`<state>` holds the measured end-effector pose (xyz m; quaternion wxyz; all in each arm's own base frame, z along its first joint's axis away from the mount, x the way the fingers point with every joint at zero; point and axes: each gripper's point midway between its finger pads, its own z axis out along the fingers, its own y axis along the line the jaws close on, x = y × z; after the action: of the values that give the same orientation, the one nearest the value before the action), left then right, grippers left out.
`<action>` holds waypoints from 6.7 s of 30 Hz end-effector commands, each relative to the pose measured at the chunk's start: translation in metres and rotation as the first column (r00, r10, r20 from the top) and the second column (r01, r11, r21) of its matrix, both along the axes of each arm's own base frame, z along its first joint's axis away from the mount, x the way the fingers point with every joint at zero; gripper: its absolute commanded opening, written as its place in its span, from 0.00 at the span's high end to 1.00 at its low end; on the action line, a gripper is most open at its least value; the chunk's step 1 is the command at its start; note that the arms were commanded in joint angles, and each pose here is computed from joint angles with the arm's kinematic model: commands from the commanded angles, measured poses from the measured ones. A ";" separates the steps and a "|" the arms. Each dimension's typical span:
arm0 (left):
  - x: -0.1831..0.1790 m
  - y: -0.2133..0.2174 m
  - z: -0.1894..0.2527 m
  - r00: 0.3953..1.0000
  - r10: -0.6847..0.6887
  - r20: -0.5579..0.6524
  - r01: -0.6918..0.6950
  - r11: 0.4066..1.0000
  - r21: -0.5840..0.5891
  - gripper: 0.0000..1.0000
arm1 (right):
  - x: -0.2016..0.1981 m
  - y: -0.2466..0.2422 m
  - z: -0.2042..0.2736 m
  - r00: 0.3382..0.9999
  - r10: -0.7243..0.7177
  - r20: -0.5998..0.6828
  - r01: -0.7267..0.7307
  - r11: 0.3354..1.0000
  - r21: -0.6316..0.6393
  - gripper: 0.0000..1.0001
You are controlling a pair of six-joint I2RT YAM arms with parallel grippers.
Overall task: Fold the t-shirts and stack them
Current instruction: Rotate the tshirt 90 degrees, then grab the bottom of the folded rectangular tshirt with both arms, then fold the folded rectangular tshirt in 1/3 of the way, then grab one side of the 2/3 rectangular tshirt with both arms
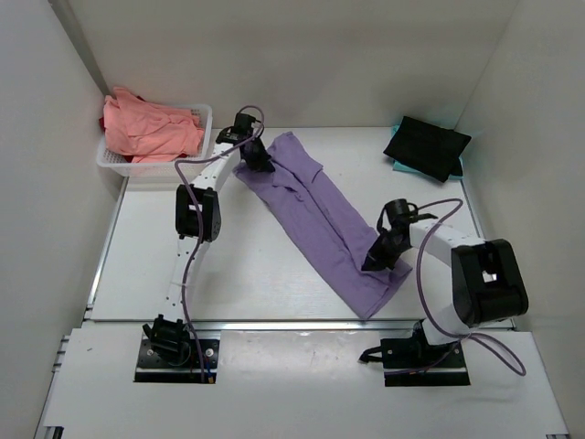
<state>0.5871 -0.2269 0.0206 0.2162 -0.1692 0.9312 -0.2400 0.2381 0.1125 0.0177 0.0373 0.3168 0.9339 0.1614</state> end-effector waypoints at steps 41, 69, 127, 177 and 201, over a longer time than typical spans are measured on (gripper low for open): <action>-0.081 -0.026 0.145 0.970 -0.189 0.154 0.194 0.981 -0.021 0.88 | -0.100 0.156 0.023 0.362 0.894 0.263 -0.864 0.428 -0.265 1.00; -0.252 0.019 -0.020 0.986 -0.030 -0.162 0.028 1.000 -0.013 0.84 | -0.097 0.055 0.010 0.768 0.517 0.379 -0.533 0.843 -0.070 0.69; -0.471 0.022 0.031 0.925 -0.234 -0.301 0.189 0.967 -0.172 1.00 | -0.147 0.118 0.041 0.647 0.725 0.237 -0.762 0.620 0.187 1.00; -0.289 0.037 0.021 0.981 0.008 -0.194 -0.024 0.997 -0.079 0.40 | 0.077 0.096 0.058 0.786 0.478 0.391 -0.560 0.819 0.124 0.46; -0.309 0.040 0.086 0.999 0.024 -0.043 -0.027 0.996 -0.081 1.00 | 0.037 0.110 0.117 0.750 0.483 0.452 -0.583 0.805 0.108 1.00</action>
<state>0.2777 -0.1945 0.0567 0.1398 -0.2056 0.9352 -0.2522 0.2815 0.2313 0.0895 0.0997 0.0088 0.9383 0.3311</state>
